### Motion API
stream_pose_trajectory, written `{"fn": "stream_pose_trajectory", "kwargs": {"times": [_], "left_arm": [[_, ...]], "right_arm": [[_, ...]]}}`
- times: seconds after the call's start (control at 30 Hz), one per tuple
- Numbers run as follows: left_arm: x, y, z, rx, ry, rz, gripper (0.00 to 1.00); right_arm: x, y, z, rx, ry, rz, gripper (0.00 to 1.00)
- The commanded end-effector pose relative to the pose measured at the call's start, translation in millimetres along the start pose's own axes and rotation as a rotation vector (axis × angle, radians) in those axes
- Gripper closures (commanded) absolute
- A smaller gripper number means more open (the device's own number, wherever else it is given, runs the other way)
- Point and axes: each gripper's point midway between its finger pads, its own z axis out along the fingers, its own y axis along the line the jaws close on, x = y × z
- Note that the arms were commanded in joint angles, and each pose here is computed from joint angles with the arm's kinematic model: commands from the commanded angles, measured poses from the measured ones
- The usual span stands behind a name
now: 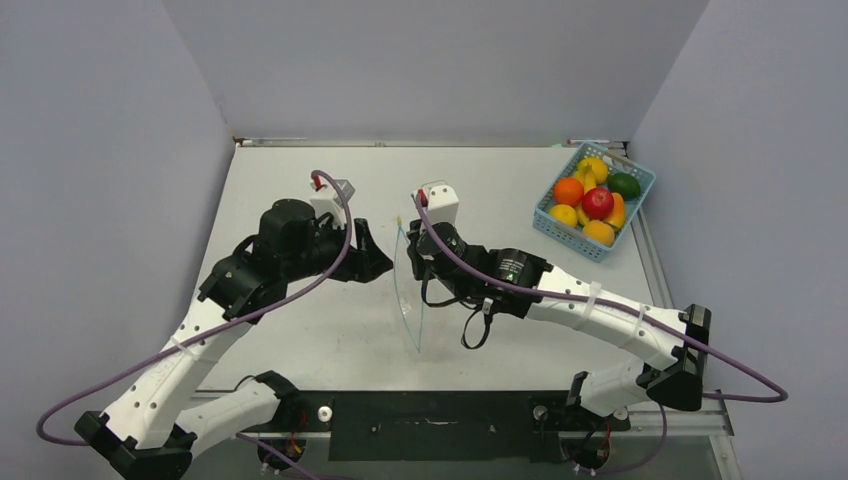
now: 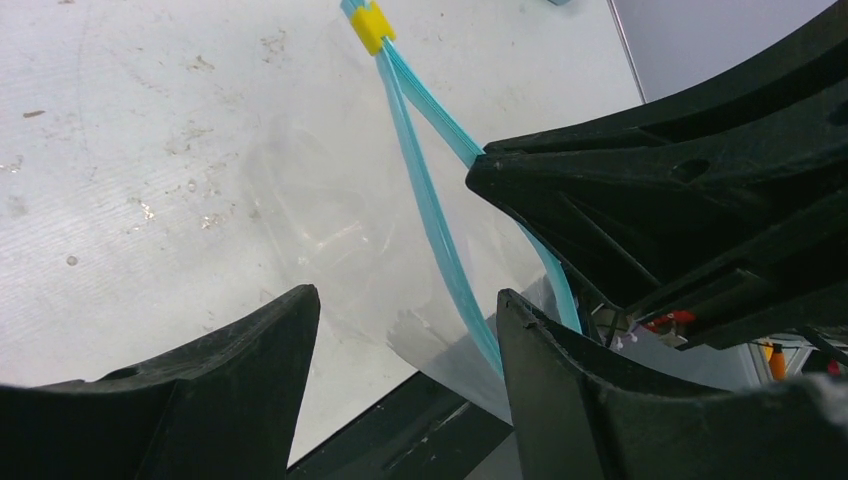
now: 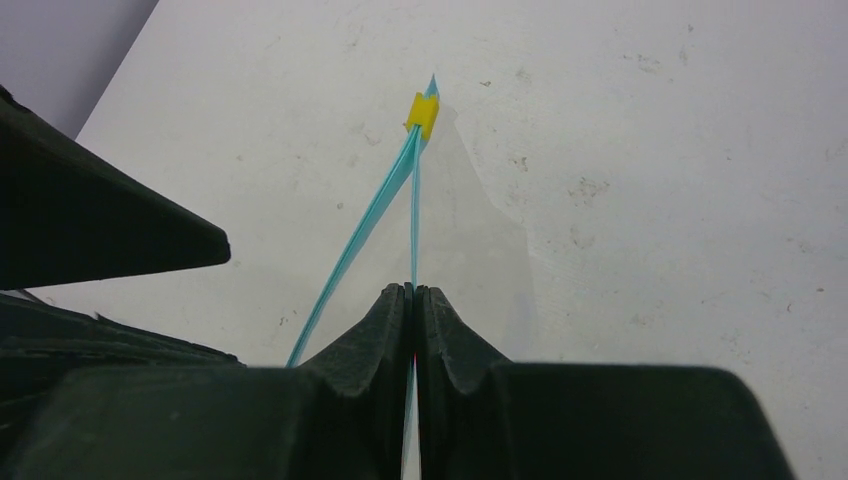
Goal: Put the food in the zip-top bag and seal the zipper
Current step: Open the zipper of the food storage bag.
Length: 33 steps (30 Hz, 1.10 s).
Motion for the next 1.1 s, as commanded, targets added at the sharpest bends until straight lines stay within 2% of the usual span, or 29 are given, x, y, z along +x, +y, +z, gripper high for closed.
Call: {"fn": "stream_pose_trajectory", "kwargs": {"times": [0.0,0.23,0.47,0.57,0.77,0.97,1.07], "left_arm": [[-3.0,-14.4,6.7,0.040,-0.009,0.004,0.38],[8.6,-10.1,15.4,-0.027,0.017,0.019,0.39],[16.0,5.7,15.5,-0.114,0.021,0.025,0.52],[19.6,7.9,16.1,-0.120,0.029,0.025,0.60],[26.1,9.8,19.8,-0.123,0.047,0.028,0.63],[27.8,13.5,21.5,-0.146,0.049,0.034,0.83],[26.6,15.7,19.8,-0.161,0.044,0.038,1.00]], "right_arm": [[-25.9,5.7,-6.7,0.035,-0.078,0.000,0.95],[-25.4,12.3,-4.8,0.055,-0.084,-0.016,0.95],[-24.6,13.1,-3.6,0.082,-0.093,-0.027,0.95],[-23.3,14.5,-2.2,0.088,-0.093,-0.032,0.95],[-23.3,16.8,-1.5,0.095,-0.097,-0.035,0.95],[-23.6,15.6,-2.3,0.106,-0.101,-0.038,0.95],[-24.1,14.4,-3.3,0.111,-0.104,-0.038,0.95]]}}
